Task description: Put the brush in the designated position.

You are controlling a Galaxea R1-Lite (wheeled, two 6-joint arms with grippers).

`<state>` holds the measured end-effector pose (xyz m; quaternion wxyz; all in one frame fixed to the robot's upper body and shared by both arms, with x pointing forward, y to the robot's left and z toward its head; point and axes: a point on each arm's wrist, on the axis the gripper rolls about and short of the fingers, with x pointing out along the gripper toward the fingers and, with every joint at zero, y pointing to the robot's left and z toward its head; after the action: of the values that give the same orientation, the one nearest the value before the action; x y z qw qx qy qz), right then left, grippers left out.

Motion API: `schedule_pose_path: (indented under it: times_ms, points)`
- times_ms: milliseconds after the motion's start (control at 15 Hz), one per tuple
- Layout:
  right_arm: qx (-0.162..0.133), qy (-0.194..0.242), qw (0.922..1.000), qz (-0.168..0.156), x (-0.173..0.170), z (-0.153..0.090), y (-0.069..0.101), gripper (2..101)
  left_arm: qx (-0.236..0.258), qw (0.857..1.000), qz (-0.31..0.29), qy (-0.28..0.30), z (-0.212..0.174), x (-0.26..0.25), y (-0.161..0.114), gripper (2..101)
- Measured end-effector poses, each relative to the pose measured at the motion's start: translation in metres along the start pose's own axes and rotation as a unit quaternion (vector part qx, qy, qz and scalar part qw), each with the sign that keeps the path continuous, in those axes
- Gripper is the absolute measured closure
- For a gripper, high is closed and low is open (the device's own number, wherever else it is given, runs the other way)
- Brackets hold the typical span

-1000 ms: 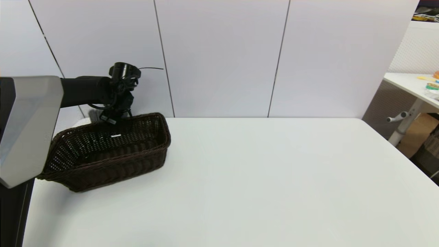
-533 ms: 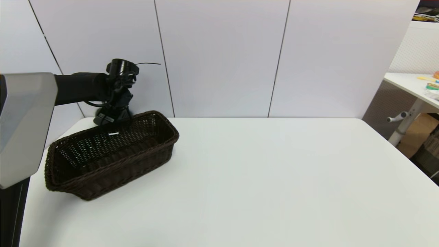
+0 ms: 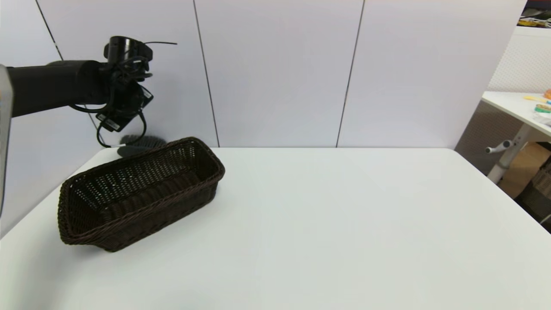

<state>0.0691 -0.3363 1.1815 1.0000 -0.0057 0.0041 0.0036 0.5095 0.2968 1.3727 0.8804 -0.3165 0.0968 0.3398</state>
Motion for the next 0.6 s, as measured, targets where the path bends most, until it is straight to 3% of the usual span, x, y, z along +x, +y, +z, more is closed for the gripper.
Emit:
schedule_pose_path:
  times_ms: [333,600]
  points:
    - [0.0,0.0,1.0,0.0,0.0,0.0,0.0,4.9,0.017,0.999,-0.036,-0.033,0.047,-0.051,0.006,9.5]
    - [0.0,0.0,1.0,0.0,0.0,0.0,0.0,5.0,0.077,0.993,-0.07,-0.059,0.084,-0.099,0.02,7.8]
